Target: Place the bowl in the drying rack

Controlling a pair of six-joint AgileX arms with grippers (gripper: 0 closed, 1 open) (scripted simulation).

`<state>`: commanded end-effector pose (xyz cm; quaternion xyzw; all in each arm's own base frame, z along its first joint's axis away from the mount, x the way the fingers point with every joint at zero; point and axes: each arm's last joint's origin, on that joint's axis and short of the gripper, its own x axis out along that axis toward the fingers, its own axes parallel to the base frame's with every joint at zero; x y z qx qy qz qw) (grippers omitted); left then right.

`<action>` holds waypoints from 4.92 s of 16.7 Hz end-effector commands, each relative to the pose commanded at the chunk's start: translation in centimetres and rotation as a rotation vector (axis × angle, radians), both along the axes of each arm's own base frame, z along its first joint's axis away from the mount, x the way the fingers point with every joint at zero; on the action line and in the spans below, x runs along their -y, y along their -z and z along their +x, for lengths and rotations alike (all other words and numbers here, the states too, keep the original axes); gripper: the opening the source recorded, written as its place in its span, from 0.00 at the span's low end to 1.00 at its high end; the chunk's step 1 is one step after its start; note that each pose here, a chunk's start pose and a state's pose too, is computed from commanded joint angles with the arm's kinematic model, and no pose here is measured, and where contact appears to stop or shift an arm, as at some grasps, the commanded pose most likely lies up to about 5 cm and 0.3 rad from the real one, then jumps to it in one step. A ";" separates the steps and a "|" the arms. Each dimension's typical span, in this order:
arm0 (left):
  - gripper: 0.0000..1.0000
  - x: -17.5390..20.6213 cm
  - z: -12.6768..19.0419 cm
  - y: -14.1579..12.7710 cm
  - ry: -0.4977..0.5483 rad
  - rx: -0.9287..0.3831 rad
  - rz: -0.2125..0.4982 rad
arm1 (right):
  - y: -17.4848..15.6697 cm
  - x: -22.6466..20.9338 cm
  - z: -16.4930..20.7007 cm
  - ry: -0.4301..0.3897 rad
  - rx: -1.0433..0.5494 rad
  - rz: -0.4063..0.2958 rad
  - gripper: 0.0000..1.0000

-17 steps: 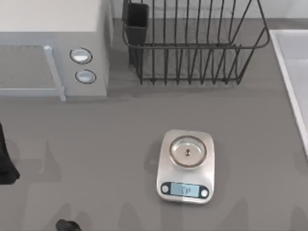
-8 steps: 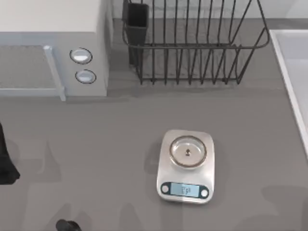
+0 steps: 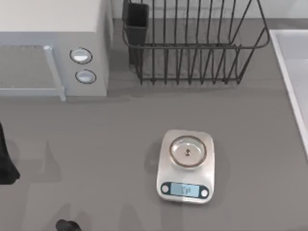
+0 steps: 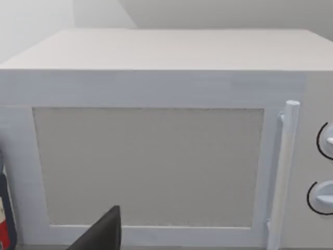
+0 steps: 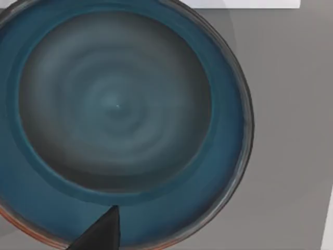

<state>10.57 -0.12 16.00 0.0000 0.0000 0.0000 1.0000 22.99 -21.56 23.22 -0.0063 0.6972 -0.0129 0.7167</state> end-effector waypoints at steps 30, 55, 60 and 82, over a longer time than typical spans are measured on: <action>1.00 0.0 0.0 0.0 0.000 0.000 0.000 | 10.3 1.2 0.1 0.001 -0.027 0.027 0.47; 1.00 0.0 0.0 0.0 0.000 0.000 0.000 | -0.6 2.9 1.5 -0.002 -0.051 0.051 0.00; 1.00 0.0 0.0 0.0 0.000 0.000 0.000 | -8.4 1.7 0.5 0.000 -0.036 0.035 0.00; 1.00 0.0 0.0 0.0 0.000 0.000 0.000 | -12.3 -26.6 12.6 -0.342 0.578 -0.512 0.00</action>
